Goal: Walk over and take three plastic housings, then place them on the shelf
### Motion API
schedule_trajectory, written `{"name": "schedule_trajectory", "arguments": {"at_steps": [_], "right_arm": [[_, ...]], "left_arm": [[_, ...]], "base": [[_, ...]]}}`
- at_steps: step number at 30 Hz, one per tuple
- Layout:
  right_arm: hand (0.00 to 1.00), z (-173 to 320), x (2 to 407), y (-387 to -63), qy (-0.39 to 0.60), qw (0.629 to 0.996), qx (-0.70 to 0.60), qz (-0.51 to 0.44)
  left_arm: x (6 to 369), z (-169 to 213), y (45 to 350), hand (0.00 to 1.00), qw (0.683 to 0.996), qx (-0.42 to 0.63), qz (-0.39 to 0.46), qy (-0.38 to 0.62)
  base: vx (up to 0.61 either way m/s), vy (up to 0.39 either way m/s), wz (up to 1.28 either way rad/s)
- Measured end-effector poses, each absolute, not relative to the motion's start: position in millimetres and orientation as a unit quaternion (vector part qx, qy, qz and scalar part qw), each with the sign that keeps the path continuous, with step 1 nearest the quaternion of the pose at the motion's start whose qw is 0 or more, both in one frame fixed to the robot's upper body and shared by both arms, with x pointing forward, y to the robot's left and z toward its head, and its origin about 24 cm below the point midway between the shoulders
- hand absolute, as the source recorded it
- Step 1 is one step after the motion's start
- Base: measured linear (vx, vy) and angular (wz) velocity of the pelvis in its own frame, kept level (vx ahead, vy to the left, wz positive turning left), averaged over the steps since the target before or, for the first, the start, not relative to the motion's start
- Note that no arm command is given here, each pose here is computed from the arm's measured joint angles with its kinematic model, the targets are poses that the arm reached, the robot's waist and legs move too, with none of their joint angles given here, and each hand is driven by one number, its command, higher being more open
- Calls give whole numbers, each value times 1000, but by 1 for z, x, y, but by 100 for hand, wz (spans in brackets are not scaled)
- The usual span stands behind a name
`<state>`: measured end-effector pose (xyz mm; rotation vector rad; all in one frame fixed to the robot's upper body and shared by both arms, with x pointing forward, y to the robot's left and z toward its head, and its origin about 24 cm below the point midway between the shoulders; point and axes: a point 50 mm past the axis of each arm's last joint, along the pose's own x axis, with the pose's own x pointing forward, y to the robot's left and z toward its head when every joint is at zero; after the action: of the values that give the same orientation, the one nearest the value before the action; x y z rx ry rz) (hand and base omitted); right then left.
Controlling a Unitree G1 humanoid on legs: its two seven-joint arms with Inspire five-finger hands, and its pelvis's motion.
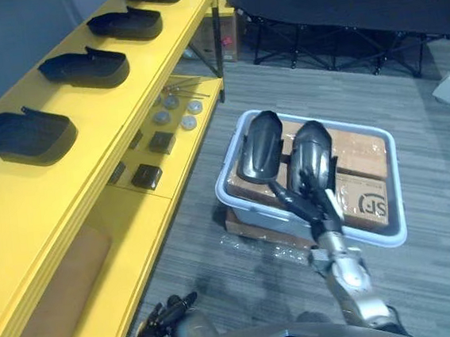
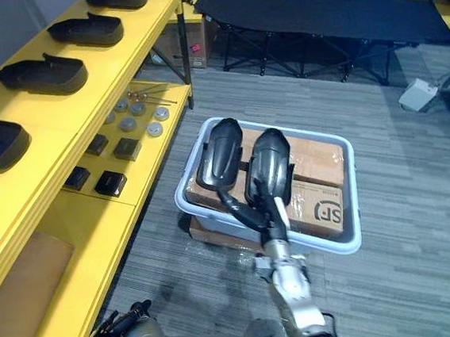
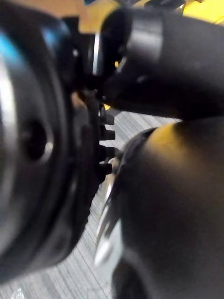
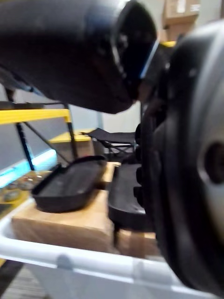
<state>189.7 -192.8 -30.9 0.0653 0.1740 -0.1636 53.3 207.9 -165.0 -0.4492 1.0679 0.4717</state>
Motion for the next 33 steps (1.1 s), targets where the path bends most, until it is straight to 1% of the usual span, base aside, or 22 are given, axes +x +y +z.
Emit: {"name": "schedule_trajectory", "arguments": {"at_steps": [2, 5, 7, 9, 12, 14, 16, 18, 20, 22, 25, 27, 30, 33], "right_arm": [[100, -31, 185, -205, 87, 990, 31, -105], [100, -24, 182, -212, 70, 990, 31, -116], [100, -8, 185, -210, 25, 992, 33, -117], [100, 19, 193, -203, -46, 992, 34, -113], [100, 43, 207, -204, -104, 986, 15, -126], [100, 54, 214, -220, -130, 977, 10, -170], [100, 70, 222, -254, -157, 956, -7, -246], [100, 70, 227, -267, -148, 950, -12, -276], [100, 59, 234, -285, -105, 941, -18, -322], [100, 48, 237, -294, -67, 935, -13, -347], [100, 39, 255, -306, -15, 933, 5, -360], [100, 53, 272, -318, -4, 937, -14, -349], [100, 87, 288, -335, -32, 937, -46, -344], [100, 111, 300, -346, -43, 933, -60, -351]], "left_arm": [[50, -165, 207, 100, 808, -227, 228, 494], [52, -164, 208, 100, 815, -226, 226, 483], [55, -163, 209, 100, 824, -210, 212, 482], [60, -161, 214, 100, 835, -188, 203, 476], [65, -158, 220, 100, 843, -165, 204, 470], [75, -155, 222, 100, 854, -151, 195, 459], [89, -150, 224, 100, 864, -149, 191, 442], [94, -147, 228, 100, 868, -145, 190, 435], [108, -140, 233, 100, 879, -137, 187, 417], [116, -137, 234, 100, 887, -134, 182, 403], [130, -129, 234, 100, 899, -132, 174, 380], [136, -126, 232, 100, 905, -129, 168, 368], [144, -119, 232, 100, 915, -120, 168, 347], [147, -117, 230, 100, 918, -123, 165, 339]], "base": [[-100, 35, -63], [-117, 136, -60], [-22, 197, -28], [23, 142, -15], [64, 46, -22], [65, 34, -14], [39, 39, -16], [-26, 43, -16], [-51, 39, -8], [-72, 34, 11], [-107, 5, 15], [-159, -28, 22], [-144, -27, 13], [-82, -40, 7]]}}
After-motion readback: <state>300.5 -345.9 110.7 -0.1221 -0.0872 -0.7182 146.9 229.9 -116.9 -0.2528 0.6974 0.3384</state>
